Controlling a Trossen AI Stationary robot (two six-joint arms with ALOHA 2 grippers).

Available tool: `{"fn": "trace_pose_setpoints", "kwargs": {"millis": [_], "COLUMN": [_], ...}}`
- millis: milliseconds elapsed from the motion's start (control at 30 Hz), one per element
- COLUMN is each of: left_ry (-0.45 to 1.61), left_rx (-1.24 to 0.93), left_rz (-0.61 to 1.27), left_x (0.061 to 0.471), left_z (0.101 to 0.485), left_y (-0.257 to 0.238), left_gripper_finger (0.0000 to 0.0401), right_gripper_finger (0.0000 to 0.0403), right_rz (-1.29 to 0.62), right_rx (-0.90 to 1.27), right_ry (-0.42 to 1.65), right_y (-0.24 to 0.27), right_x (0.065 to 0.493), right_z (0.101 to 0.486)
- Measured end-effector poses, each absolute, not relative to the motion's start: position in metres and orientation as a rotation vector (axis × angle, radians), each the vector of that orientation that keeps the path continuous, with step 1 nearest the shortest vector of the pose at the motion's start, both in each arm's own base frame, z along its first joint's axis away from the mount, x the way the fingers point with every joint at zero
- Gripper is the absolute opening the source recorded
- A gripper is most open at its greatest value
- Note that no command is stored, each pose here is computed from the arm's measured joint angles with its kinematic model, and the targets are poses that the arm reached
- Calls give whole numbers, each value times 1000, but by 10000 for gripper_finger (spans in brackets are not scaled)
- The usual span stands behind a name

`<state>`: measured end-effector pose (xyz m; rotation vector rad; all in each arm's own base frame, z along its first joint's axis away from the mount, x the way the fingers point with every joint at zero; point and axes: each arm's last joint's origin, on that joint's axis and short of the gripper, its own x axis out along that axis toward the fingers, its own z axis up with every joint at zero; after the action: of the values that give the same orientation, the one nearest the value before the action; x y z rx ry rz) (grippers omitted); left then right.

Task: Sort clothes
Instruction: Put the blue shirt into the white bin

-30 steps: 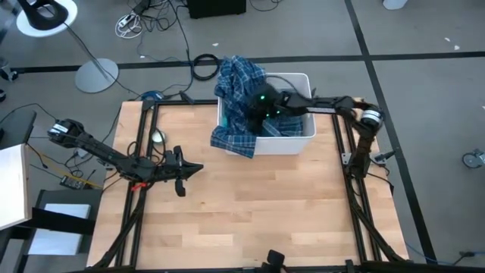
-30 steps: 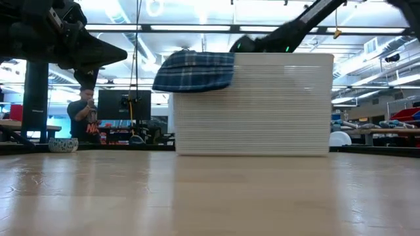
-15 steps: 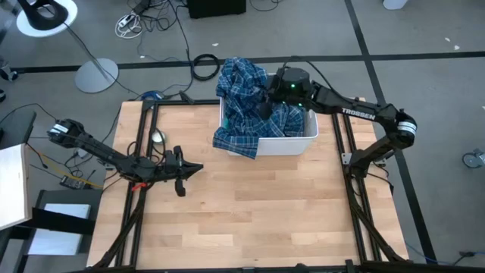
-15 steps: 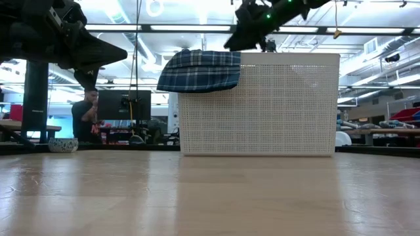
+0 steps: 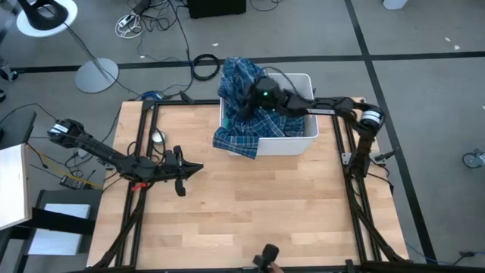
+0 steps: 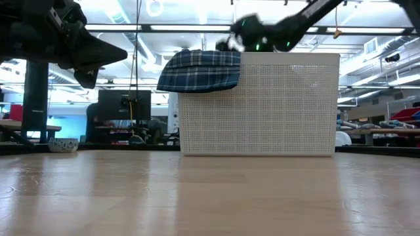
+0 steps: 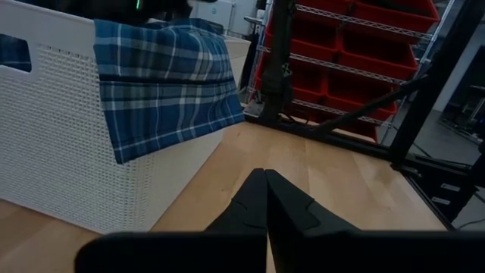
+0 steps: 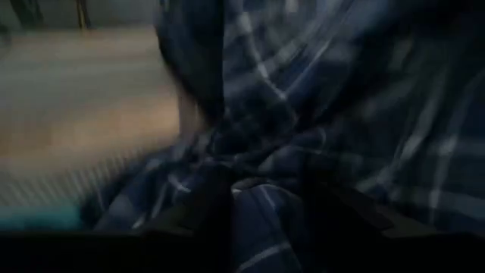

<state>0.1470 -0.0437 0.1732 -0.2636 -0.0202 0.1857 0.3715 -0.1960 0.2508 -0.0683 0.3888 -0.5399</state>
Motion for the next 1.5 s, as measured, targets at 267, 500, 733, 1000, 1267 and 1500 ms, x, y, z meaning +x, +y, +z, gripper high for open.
{"fn": "trace_pose_setpoints", "kwargs": {"millis": [267, 500, 733, 1000, 1267, 1500], "left_ry": [-17, -16, -16, -20, -22, -21], "left_rx": [-262, -265, -265, -267, -269, -267], "left_rz": [186, 186, 186, 186, 186, 186], "left_x": [147, 147, 147, 147, 147, 147], "left_z": [173, 173, 173, 173, 173, 173], "left_y": [-44, -44, -44, -44, -44, -44], "left_gripper_finger": [2, 2, 2, 2, 2, 2], "right_gripper_finger": [153, 149, 148, 146, 134, 125], "right_rz": [-485, -478, -478, -455, -667, -763], "right_rx": [81, 93, 72, -38, -350, -349], "right_ry": [729, 753, 590, 376, 94, 135], "right_y": [-210, -208, -187, -150, -161, -200], "right_x": [369, 364, 353, 339, 343, 356], "right_z": [177, 182, 247, 316, 350, 310]}}
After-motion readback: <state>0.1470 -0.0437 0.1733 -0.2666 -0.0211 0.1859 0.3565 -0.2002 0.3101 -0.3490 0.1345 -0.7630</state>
